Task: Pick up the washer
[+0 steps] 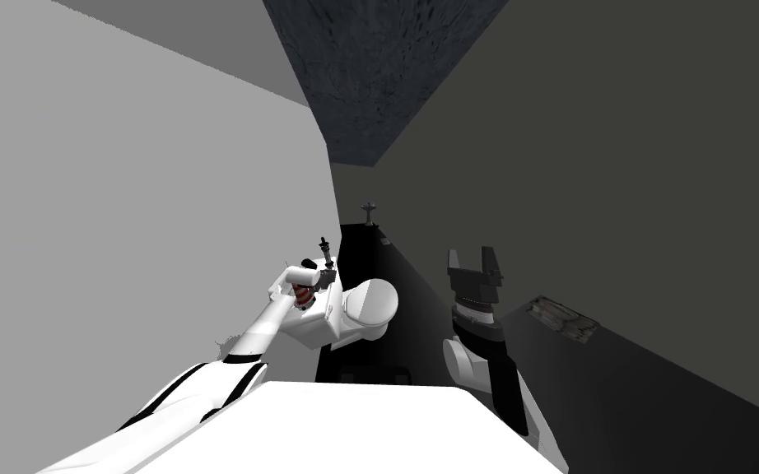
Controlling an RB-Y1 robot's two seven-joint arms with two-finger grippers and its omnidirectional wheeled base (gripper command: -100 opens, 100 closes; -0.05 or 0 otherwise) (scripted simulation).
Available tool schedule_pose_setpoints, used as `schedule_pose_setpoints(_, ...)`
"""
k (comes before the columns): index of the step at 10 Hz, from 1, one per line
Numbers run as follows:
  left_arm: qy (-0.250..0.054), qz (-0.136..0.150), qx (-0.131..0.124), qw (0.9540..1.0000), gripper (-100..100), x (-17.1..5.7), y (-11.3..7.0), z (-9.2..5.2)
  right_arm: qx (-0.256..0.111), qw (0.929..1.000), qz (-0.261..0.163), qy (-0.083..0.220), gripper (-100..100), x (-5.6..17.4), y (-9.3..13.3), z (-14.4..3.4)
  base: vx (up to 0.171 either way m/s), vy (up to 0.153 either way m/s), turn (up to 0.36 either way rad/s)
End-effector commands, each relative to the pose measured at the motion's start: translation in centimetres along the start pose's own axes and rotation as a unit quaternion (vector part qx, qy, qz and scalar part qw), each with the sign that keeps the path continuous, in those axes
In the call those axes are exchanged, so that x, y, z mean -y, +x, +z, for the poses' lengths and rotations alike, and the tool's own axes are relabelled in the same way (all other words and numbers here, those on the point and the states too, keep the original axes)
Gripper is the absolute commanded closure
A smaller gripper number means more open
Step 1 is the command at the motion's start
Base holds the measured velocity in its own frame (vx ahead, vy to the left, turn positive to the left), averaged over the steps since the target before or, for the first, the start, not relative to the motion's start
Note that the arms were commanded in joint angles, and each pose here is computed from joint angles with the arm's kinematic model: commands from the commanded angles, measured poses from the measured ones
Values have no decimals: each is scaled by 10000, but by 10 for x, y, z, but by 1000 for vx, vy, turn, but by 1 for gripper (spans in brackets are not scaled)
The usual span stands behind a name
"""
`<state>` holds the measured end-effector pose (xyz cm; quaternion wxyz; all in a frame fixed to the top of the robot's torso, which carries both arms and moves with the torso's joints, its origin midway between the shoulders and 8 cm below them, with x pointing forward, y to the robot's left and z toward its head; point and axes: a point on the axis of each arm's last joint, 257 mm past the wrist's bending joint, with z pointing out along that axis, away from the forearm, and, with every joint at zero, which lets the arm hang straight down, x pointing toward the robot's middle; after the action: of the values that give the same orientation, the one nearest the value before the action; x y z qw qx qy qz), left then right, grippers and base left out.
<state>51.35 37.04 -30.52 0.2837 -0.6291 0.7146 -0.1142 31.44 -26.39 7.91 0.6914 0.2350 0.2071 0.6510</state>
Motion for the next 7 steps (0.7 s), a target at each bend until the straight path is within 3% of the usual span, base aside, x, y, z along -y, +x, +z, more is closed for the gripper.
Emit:
schedule_pose_setpoints(1, -194, 58, -17, 9998, -100, -4, -1, -1, 0, 10000, 0, 0, 0, 0, 0, 0, -3, 42, 9)
schedule_pose_setpoints(5, -572, 177, -35, 9982, -100, -9, -6, -4, 0, 10000, 0, 0, 0, 0, 0, 0, 0, 53, 9)
schedule_pose_setpoints(6, -517, 162, -34, 9985, -100, -8, -5, -3, 0, 10000, 0, 0, 0, 0, 0, 0, 0, 20, -2)
schedule_pose_setpoints(7, -535, 166, -35, 9984, 0, -9, -5, -3, 0, 10000, 0, 0, 0, 0, 0, 0, 0, 0, 0)
